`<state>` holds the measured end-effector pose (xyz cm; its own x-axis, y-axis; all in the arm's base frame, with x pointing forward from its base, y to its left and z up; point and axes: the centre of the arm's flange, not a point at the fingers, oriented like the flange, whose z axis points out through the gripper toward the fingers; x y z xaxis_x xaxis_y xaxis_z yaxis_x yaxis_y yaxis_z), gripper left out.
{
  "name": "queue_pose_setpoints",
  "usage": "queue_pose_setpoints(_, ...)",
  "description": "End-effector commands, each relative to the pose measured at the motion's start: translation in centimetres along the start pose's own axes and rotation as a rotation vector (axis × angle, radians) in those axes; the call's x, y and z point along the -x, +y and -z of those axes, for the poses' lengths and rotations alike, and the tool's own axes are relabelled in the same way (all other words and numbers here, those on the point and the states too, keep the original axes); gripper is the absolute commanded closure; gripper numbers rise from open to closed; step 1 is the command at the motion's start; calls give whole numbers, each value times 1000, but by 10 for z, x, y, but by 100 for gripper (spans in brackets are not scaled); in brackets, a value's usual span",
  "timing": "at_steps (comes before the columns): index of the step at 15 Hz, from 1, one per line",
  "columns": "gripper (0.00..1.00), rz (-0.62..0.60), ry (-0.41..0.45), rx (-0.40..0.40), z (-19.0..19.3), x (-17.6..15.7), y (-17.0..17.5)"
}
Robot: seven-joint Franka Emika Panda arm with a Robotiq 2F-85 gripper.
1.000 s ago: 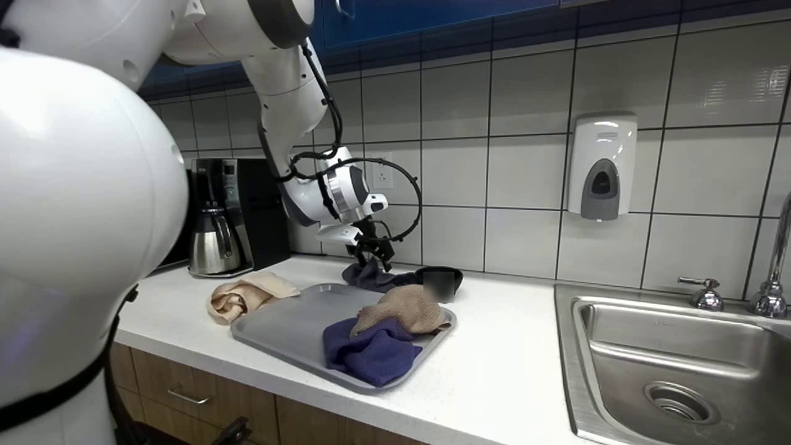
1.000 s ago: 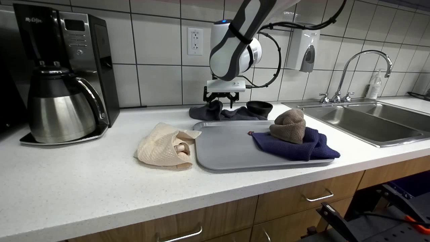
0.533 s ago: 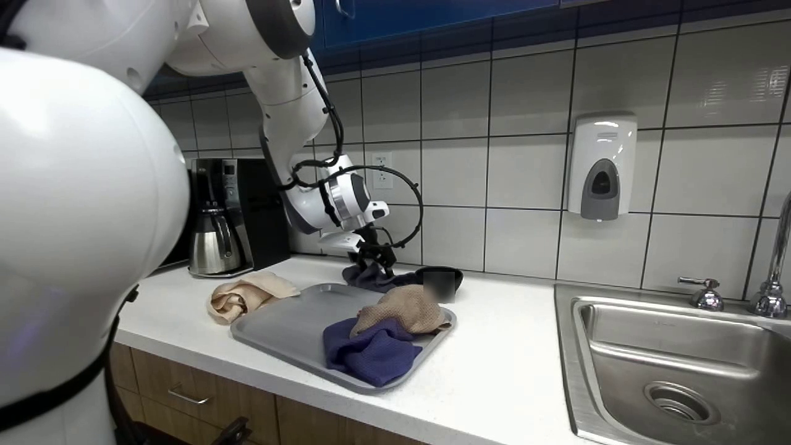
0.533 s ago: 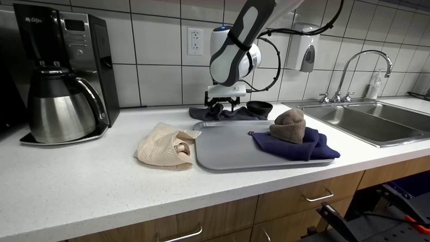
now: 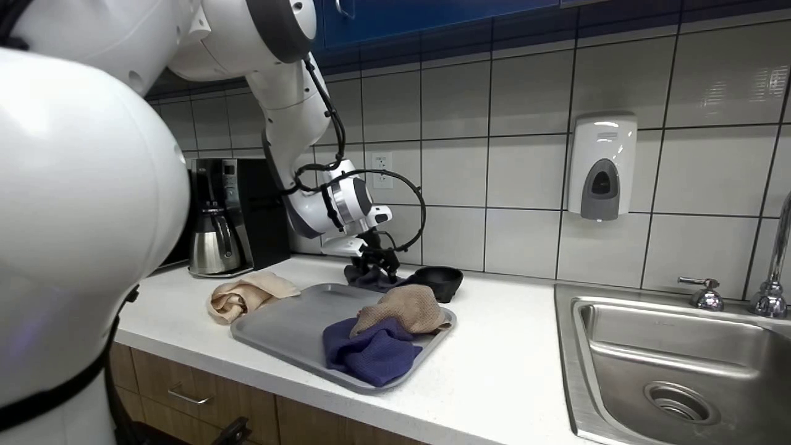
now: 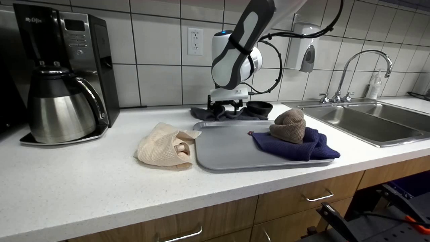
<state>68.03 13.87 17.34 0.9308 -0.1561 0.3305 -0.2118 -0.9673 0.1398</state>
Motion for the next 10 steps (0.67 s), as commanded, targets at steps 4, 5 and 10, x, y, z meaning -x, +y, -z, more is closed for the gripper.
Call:
queue_pose_setpoints(4,35,14,-12,19,0,-6,-1)
queue_pose_setpoints(5,42,14,-12,18,0,-6,-1)
queue_pose_setpoints(10,81,9,1,11,7,-11,-1)
